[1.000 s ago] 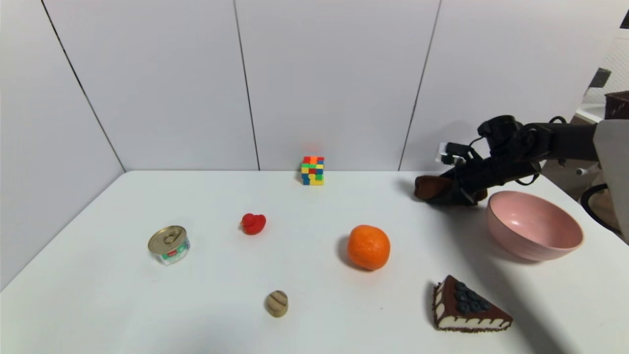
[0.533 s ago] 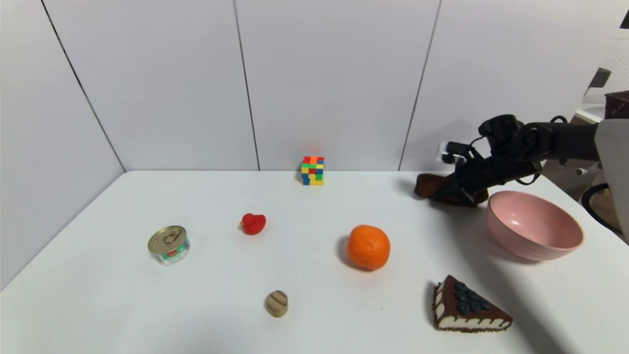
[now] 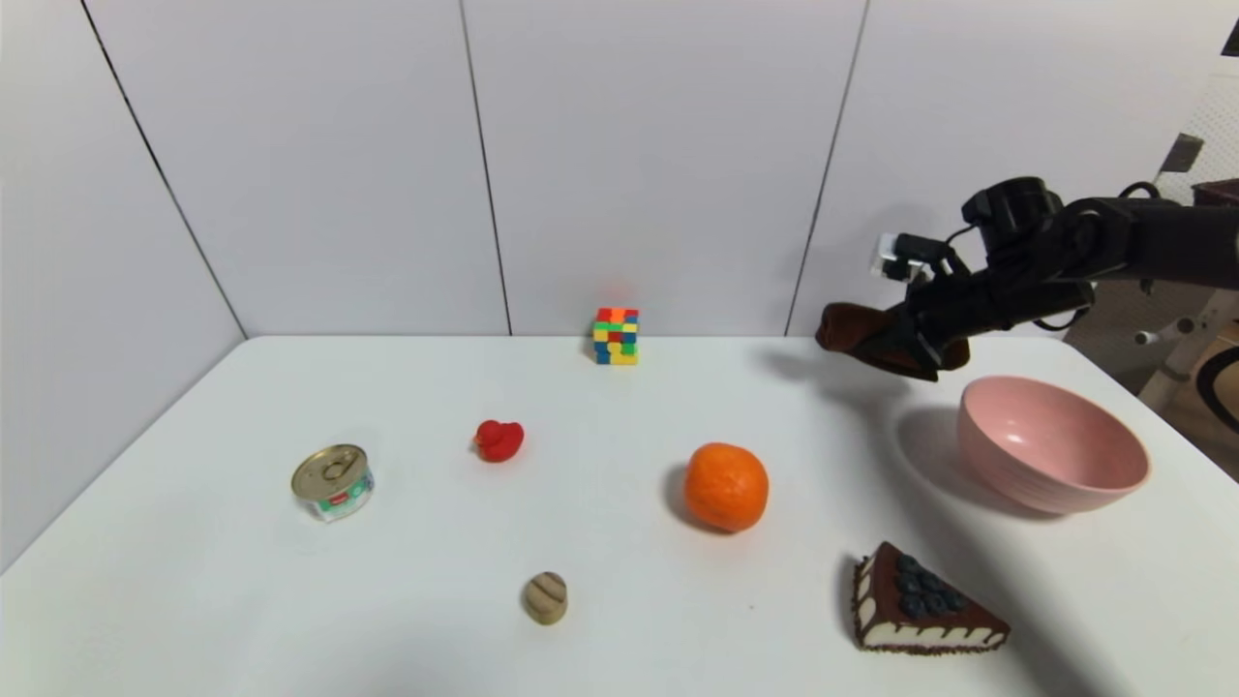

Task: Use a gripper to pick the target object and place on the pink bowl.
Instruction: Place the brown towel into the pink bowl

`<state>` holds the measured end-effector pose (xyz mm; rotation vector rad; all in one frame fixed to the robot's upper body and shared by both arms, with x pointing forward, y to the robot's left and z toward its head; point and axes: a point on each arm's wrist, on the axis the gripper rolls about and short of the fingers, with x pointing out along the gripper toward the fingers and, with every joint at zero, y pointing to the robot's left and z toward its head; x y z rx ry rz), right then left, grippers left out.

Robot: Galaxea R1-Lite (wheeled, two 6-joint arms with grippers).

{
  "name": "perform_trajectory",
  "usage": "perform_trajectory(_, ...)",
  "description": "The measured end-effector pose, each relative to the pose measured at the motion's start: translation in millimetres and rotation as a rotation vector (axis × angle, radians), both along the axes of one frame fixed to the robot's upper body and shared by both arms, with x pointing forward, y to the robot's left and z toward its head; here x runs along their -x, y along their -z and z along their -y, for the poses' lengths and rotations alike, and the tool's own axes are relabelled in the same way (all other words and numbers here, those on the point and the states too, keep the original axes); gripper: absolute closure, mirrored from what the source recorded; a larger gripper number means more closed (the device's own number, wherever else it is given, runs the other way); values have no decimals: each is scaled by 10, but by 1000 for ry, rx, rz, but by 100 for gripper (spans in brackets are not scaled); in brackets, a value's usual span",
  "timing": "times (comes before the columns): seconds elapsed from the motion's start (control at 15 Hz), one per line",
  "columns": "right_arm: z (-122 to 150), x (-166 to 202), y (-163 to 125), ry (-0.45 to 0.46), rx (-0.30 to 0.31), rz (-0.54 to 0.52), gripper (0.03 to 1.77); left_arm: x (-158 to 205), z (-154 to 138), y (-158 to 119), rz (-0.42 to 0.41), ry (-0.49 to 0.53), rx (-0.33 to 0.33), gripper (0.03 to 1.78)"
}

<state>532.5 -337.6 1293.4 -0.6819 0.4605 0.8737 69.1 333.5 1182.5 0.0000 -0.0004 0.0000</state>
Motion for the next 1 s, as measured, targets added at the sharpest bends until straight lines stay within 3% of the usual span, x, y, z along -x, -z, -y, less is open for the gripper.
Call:
perform_trajectory(0.53,-41,522,-894,158,-176,48,144,0,0,0,0,0,0,3)
perform_trajectory(0.8,160,753,-1012,280,-248,-3,144,0,0,0,0,0,0,3)
perform_trajectory(1.0,340,894,-956,353,-265,-50,144,0,0,0,0,0,0,3)
